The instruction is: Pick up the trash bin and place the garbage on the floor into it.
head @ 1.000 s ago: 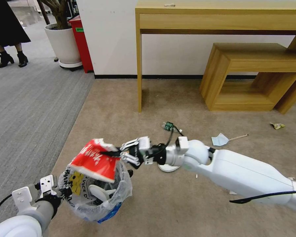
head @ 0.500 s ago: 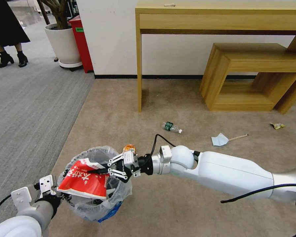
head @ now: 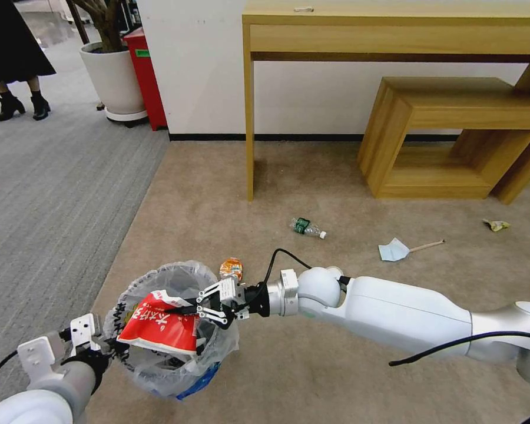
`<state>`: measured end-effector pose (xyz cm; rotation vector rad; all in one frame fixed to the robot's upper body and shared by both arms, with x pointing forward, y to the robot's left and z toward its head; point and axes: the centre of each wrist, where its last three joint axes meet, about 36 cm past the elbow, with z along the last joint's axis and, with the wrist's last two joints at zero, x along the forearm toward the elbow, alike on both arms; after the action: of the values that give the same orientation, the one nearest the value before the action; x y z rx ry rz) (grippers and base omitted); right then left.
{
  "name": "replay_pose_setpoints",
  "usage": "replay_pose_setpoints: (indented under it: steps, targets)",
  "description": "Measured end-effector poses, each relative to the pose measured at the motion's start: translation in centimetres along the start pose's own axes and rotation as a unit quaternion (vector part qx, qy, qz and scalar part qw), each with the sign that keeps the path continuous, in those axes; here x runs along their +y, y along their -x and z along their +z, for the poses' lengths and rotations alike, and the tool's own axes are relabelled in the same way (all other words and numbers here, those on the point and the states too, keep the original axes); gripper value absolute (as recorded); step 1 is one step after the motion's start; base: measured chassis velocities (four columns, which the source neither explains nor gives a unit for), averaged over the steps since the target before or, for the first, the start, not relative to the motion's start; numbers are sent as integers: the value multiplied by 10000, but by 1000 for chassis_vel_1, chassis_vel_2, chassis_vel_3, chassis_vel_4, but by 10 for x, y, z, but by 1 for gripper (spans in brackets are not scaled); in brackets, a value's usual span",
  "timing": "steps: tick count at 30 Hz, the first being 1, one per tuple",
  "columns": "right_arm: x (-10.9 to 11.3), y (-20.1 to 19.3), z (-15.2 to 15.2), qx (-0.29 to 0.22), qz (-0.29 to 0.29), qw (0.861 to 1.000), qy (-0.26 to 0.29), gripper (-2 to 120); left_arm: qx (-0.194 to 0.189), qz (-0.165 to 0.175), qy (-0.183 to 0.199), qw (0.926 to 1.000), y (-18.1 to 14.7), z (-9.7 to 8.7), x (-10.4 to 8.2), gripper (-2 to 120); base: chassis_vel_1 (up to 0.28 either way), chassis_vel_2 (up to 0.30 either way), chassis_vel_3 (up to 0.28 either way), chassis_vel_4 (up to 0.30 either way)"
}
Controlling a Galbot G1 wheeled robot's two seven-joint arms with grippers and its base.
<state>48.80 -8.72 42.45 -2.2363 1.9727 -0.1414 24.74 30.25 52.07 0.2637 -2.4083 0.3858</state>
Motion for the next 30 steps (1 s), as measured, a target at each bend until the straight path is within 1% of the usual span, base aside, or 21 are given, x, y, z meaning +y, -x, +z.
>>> replay_pose_setpoints:
  steps: [7, 13, 19, 20, 21, 22, 23, 24, 25, 26, 27, 28, 29, 30]
  targets:
    - [-2, 6, 5, 154, 179, 9997, -29, 0, -6, 13, -2, 10000, -2, 0, -1, 0, 0, 0, 0, 0]
    - [-1, 8, 12, 351, 319, 9986, -221, 0, -8, 26, -24, 10000, -2, 1, -2, 0, 0, 0, 0, 0]
    - [1, 9, 13, 390, 339, 9982, -292, 0, -10, 25, -25, 10000, -2, 1, -2, 0, 0, 0, 0, 0]
    - [1, 9, 12, 388, 307, 9983, -296, 1, -9, 32, -24, 10000, -2, 1, -2, 0, 0, 0, 0, 0]
    - [1, 8, 12, 383, 287, 9984, -300, 7, -6, 46, -24, 10000, -2, 1, -2, 0, 0, 0, 0, 0]
    - [1, 8, 12, 383, 287, 9984, -300, 7, -6, 46, -24, 10000, -2, 1, -2, 0, 0, 0, 0, 0]
    - [1, 6, 11, 379, 272, 9985, -299, 13, -5, 66, -23, 10000, -2, 1, -2, 0, 0, 0, 0, 0]
    - [1, 6, 10, 377, 270, 9985, -297, 14, -5, 71, -23, 10000, -2, 1, -2, 0, 0, 0, 0, 0]
    - [2, 4, 9, 372, 250, 9986, -293, 20, -7, 68, -19, 10000, -2, 1, -2, 0, 0, 0, 0, 0]
    - [2, 4, 9, 372, 250, 9986, -293, 20, -7, 68, -19, 10000, -2, 1, -2, 0, 0, 0, 0, 0]
    - [2, 1, 9, 376, 244, 9986, -290, 27, -18, 27, -10, 10000, -2, 0, -2, 0, 0, 0, 0, 0]
    - [3, 0, 9, 372, 244, 9986, -285, 29, -20, 28, -9, 10000, -2, 0, -2, 0, 0, 0, 0, 0]
    - [4, 0, 7, 344, 243, 9987, -281, 36, -18, 31, -14, 10000, -2, 0, -2, 0, 0, 0, 0, 0]
    - [4, 0, 7, 344, 243, 9987, -281, 36, -18, 31, -14, 10000, -2, 0, -2, 0, 0, 0, 0, 0]
